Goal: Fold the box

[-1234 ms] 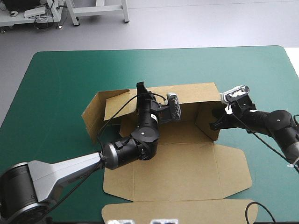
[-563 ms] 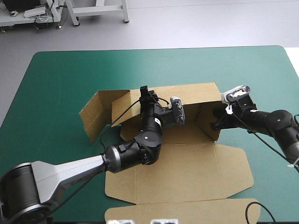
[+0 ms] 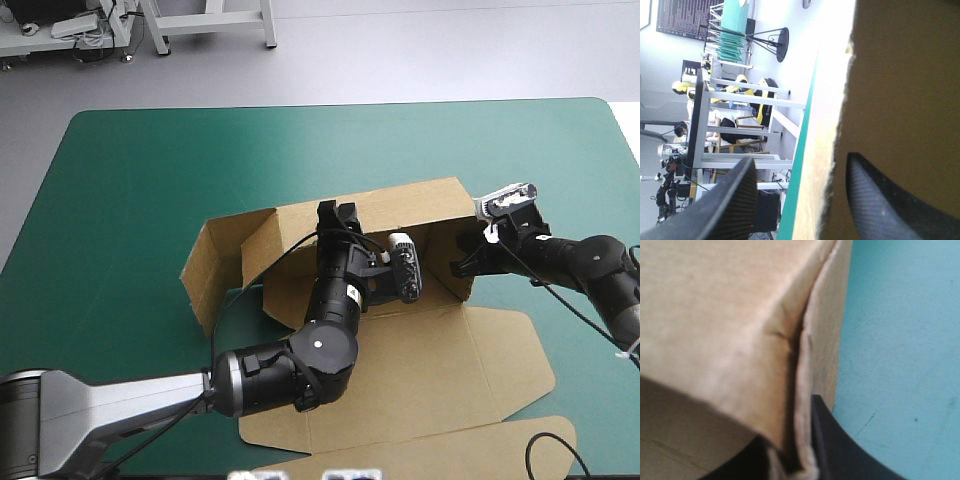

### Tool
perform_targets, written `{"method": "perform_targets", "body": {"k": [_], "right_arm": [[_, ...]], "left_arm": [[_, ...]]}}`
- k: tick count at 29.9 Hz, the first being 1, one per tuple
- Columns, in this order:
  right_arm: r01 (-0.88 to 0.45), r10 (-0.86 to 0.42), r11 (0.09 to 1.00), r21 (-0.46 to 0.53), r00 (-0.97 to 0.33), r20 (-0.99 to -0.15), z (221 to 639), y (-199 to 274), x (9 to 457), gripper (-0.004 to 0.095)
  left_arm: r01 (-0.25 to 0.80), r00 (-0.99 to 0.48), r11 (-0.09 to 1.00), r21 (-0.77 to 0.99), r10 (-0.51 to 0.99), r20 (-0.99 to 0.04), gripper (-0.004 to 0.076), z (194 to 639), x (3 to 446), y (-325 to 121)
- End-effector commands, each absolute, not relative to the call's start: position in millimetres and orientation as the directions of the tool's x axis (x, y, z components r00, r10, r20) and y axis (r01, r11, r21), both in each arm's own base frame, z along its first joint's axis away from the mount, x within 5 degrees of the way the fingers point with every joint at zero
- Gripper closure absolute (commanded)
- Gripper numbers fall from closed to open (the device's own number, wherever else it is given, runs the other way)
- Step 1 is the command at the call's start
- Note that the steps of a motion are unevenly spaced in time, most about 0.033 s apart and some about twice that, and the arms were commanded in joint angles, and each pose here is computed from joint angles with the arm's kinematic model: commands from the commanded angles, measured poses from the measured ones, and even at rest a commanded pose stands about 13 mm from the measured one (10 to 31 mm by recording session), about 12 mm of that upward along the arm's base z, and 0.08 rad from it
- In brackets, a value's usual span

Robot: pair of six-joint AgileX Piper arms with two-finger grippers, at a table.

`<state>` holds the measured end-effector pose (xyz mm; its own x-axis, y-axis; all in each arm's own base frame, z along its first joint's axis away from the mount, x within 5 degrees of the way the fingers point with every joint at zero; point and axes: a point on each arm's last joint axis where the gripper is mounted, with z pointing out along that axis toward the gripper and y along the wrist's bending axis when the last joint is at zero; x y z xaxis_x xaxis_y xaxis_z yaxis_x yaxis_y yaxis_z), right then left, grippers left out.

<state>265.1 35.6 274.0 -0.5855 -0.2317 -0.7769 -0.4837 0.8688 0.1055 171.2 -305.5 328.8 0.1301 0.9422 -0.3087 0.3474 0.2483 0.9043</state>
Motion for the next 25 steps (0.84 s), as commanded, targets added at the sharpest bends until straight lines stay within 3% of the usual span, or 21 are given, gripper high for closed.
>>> {"method": "perform_targets", "body": {"k": [1,4,6,8,11,12,20,25], "right_arm": [[-0.508,-0.215,0.850,0.142,-0.580,-0.786,285,40,262,0.0908],[-0.508,-0.215,0.850,0.142,-0.580,-0.786,285,40,262,0.0908],[-0.508,-0.215,0.850,0.142,-0.580,-0.786,285,40,262,0.0908],[-0.503,-0.207,0.852,0.149,-0.584,-0.785,285,40,262,0.0908],[-0.495,-0.197,0.854,0.159,-0.590,-0.783,285,40,262,0.0908],[-0.495,-0.196,0.854,0.160,-0.591,-0.782,285,40,262,0.0908],[-0.500,-0.202,0.850,0.165,-0.600,-0.774,284,40,261,0.0908],[-0.486,-0.178,0.851,0.199,-0.622,-0.763,283,41,260,0.0908]], "left_arm": [[0.268,0.150,0.361,0.893,0.900,-0.409,0.0339,371,153,-291],[0.302,0.176,0.388,0.870,0.875,-0.452,0.0347,381,136,-287],[0.309,0.201,0.404,0.861,0.857,-0.474,0.0393,389,127,-284],[0.312,0.213,0.426,0.849,0.840,-0.499,0.0474,397,123,-278],[0.310,0.219,0.451,0.837,0.823,-0.525,0.0696,406,122,-270],[0.309,0.221,0.457,0.834,0.818,-0.531,0.0729,408,123,-268],[0.275,0.186,0.526,0.805,0.792,-0.581,0.0729,424,146,-242],[0.242,0.090,0.654,0.717,0.721,-0.688,0.0729,441,177,-201]]}}
